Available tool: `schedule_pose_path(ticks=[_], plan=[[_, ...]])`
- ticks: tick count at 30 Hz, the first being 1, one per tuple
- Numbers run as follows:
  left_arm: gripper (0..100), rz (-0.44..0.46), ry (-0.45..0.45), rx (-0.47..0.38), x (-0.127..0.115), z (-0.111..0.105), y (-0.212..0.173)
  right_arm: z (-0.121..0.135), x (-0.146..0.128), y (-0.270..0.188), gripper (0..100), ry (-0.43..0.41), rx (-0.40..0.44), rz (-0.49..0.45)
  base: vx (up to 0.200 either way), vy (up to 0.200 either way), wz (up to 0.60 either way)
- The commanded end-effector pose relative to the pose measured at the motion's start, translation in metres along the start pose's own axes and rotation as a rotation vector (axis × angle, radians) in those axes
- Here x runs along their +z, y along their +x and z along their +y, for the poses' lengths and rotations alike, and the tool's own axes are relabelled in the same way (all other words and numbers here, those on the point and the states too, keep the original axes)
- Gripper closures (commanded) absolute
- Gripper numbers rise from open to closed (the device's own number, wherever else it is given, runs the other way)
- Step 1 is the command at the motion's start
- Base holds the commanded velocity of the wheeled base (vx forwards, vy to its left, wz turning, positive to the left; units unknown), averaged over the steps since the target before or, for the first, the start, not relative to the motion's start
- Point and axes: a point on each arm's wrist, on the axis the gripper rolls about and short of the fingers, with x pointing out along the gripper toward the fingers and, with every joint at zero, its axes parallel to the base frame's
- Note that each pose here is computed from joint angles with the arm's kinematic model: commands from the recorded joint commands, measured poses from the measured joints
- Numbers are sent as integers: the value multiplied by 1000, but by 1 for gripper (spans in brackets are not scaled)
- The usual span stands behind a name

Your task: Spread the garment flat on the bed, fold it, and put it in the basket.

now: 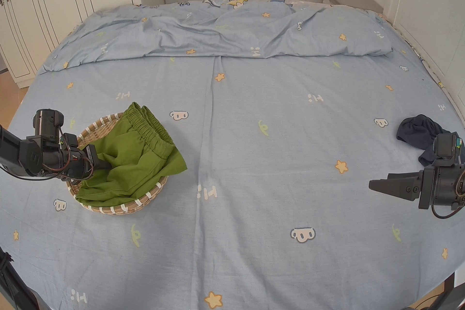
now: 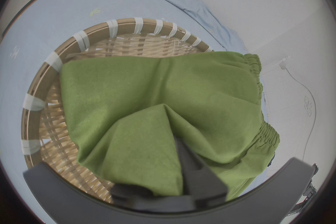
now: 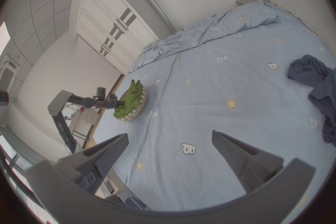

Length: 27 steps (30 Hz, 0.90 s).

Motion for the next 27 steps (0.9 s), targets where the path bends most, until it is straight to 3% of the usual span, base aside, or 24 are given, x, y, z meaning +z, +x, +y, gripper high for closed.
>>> schedule_pose_path(ticks=[1,8,13,19,24,27], plan=[[0,-8,2,-4,5,-1,1,0,0,0,0,-1,1,1,0,0,0],[0,-59,19,15,11,-13,-20,-1,-1,1,0,2,1,7,0,0,0],[0,-83,18,97,21,-43,-84,0,-2,0,0,-2,7,4,0,0,0],[0,-78,36,114,16,-70,-146,0,-2,0,0,0,8,4,0,0,0],[0,-136,56,120,-6,-91,-203,9,-13,-22,0,-29,23,-38,0,0,0],[0,-81,77,71,-48,-101,-229,18,-37,-60,0,-69,48,-126,0,0,0]])
